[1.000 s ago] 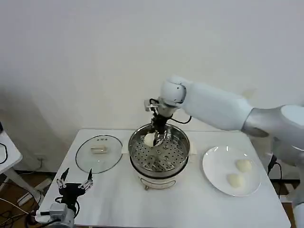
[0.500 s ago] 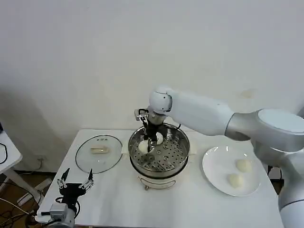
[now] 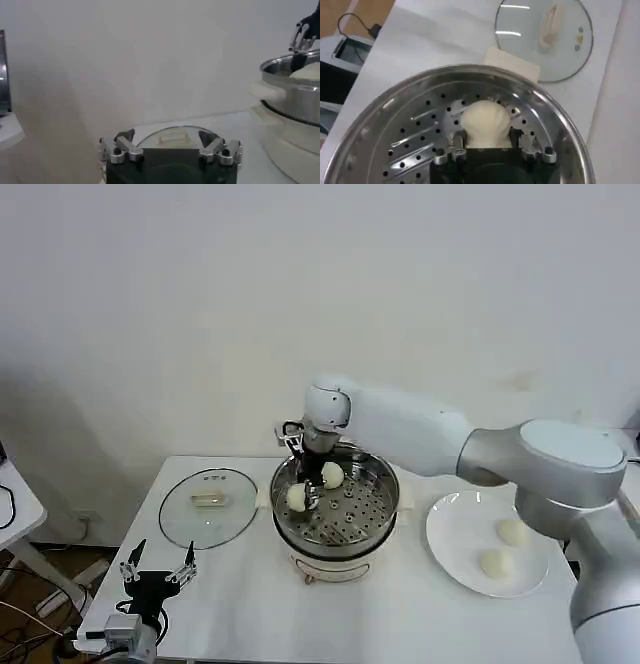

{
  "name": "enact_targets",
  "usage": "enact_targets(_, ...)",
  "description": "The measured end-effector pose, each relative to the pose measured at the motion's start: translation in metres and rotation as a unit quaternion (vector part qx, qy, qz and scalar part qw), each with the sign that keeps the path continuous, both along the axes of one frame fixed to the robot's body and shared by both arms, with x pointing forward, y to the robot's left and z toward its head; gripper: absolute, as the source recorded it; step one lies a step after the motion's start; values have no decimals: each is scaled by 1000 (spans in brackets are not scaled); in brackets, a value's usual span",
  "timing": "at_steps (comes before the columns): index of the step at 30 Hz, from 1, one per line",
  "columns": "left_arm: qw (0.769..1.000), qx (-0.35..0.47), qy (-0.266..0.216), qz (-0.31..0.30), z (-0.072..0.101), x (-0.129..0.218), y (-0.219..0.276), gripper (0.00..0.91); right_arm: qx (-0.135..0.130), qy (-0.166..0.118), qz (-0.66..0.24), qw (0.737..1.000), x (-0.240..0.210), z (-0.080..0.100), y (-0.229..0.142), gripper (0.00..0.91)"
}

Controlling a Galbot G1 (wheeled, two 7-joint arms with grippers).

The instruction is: Take steamed baozi put them in steamer then cover it.

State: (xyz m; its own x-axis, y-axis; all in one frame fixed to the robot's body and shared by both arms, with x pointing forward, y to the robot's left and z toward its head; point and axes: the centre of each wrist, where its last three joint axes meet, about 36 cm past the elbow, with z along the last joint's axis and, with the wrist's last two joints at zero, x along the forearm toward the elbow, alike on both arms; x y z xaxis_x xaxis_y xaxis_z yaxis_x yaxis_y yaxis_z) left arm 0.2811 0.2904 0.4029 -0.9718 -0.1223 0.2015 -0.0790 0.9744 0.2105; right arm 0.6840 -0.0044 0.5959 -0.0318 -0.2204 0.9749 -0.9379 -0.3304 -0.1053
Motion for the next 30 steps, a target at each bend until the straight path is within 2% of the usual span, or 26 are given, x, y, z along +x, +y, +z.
enact_targets(7,1000,-1,-1,0,0,0,-1,907,0,-1,5,1000,-2,-3,4,645)
enact_targets(14,1000,-2,0,0,0,0,-1,907,-2,-1,9,1000,-4,-7,6,655)
enact_targets(15,1000,-2,0,0,0,0,-1,907,-1,-2,9,1000,-4,-7,6,806)
enact_targets(16,1000,-2,0,0,0,0,-1,907,-1,-3,9,1000,-4,-7,6,907)
enact_targets(30,1000,-6,1,0,0,0,-3,907,8,-14,12,1000,-7,6,-2,907)
